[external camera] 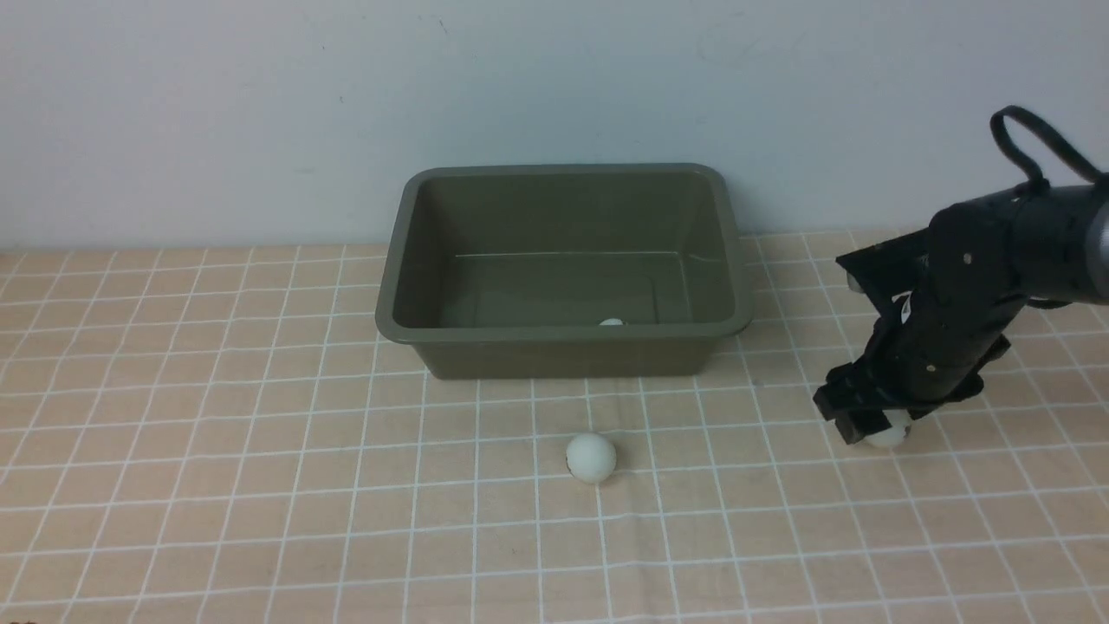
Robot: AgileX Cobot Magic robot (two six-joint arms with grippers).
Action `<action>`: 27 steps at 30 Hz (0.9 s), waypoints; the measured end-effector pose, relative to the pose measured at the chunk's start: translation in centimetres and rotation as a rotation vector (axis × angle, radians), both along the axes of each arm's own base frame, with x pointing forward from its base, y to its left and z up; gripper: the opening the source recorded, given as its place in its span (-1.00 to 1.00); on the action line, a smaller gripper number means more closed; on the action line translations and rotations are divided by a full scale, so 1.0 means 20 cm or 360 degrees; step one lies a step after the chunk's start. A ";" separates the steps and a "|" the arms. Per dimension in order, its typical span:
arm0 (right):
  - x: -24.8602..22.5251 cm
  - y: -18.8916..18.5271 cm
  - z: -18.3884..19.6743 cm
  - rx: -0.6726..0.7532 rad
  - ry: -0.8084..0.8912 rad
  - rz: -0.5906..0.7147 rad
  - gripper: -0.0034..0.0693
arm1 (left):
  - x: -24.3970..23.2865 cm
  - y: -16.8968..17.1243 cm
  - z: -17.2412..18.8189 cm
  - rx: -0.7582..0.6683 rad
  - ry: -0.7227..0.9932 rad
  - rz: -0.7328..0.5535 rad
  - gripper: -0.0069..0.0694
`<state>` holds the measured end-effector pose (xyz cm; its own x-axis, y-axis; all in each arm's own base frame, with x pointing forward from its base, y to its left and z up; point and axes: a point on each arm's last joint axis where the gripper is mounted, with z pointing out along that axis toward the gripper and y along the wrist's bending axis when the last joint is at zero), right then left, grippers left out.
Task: Put the table tennis balls into the box on the light coffee tablecloth.
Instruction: 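Reach for and grasp a ping pong ball on the table, then release the ping pong ball into the bin and lift the gripper away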
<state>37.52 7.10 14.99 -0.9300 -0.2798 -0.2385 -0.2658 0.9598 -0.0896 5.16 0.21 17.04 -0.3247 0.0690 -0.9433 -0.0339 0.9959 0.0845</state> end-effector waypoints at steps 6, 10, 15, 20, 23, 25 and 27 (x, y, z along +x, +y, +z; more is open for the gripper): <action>0.02 0.00 0.04 -0.0010 0.0023 -0.0007 0.10 | 0.00 0.00 0.00 0.0000 0.0000 0.0000 -1.00; 0.05 0.00 0.11 -0.0024 0.0049 -0.0020 0.10 | 0.00 0.00 0.00 0.0000 0.0000 0.0000 -1.00; 0.14 0.02 0.33 -0.0011 0.0023 -0.0094 0.10 | 0.00 0.00 0.00 0.0000 0.0000 0.0000 -1.00; 0.21 0.10 0.55 0.0211 -0.0128 -0.0084 0.10 | 0.00 0.00 0.00 0.0000 0.0000 0.0000 -1.00; 0.21 0.21 0.61 0.0357 -0.0189 0.0031 0.10 | 0.00 0.00 0.00 0.0000 0.0000 0.0000 -1.00; 0.21 0.33 0.63 0.0433 -0.0246 0.0171 0.10 | 0.00 0.00 0.00 0.0000 0.0000 0.0000 -1.00; 0.20 0.38 0.62 0.0449 -0.0263 0.0216 0.10 | 0.00 0.00 0.00 0.0000 0.0000 0.0000 -1.00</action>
